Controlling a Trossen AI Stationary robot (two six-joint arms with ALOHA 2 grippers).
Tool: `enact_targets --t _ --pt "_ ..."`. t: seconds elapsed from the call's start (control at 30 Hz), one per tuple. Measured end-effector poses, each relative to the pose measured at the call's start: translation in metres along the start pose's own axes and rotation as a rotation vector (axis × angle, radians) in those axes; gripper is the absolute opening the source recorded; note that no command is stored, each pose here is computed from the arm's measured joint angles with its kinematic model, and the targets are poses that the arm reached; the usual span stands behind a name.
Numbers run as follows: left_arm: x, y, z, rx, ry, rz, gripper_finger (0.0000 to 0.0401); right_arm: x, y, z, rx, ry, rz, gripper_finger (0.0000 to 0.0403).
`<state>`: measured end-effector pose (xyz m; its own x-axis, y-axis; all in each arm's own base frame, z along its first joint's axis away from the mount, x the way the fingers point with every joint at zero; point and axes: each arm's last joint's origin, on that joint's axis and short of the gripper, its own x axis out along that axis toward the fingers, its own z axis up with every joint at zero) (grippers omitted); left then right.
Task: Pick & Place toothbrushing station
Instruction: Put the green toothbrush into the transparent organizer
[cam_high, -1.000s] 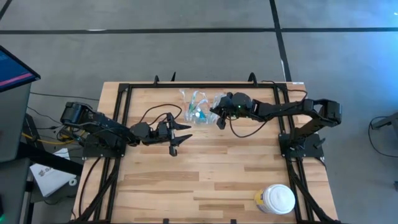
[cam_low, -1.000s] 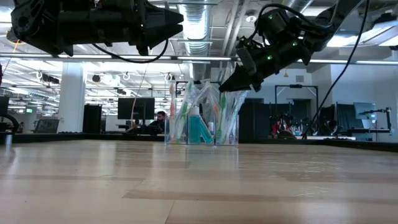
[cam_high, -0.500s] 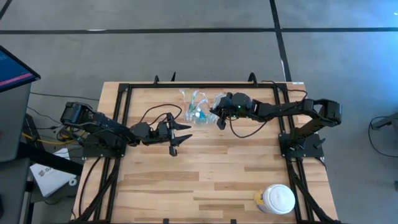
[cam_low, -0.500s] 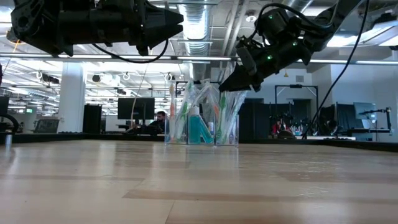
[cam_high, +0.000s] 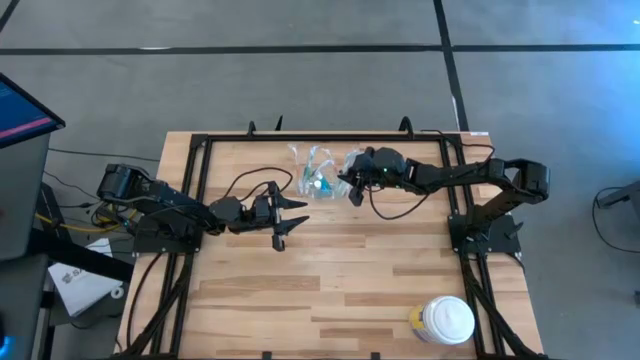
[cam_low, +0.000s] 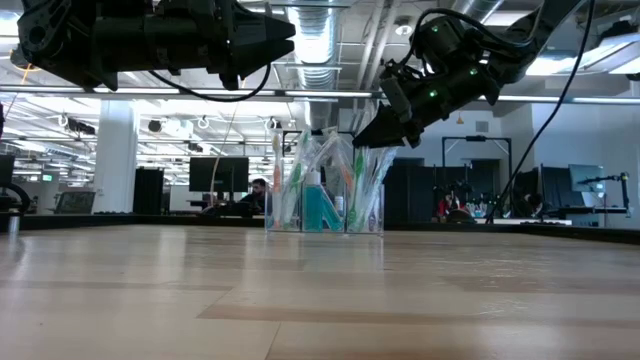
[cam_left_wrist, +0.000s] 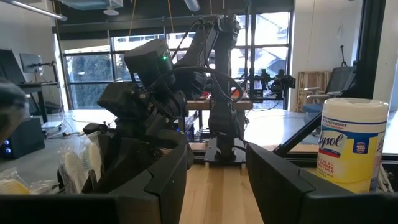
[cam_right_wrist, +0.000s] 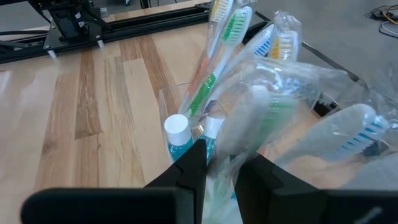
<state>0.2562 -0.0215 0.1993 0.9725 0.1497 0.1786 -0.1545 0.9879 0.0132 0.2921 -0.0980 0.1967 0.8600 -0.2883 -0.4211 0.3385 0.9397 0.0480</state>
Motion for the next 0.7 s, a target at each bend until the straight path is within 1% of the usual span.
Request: enact_targets --t 0.7 --pt "0.0 -0.0001 -0.0009 0.002 0.008 -0.001 0.0158 0.0 0.0002 0.0 -0.016 0.0 0.0 0.0063"
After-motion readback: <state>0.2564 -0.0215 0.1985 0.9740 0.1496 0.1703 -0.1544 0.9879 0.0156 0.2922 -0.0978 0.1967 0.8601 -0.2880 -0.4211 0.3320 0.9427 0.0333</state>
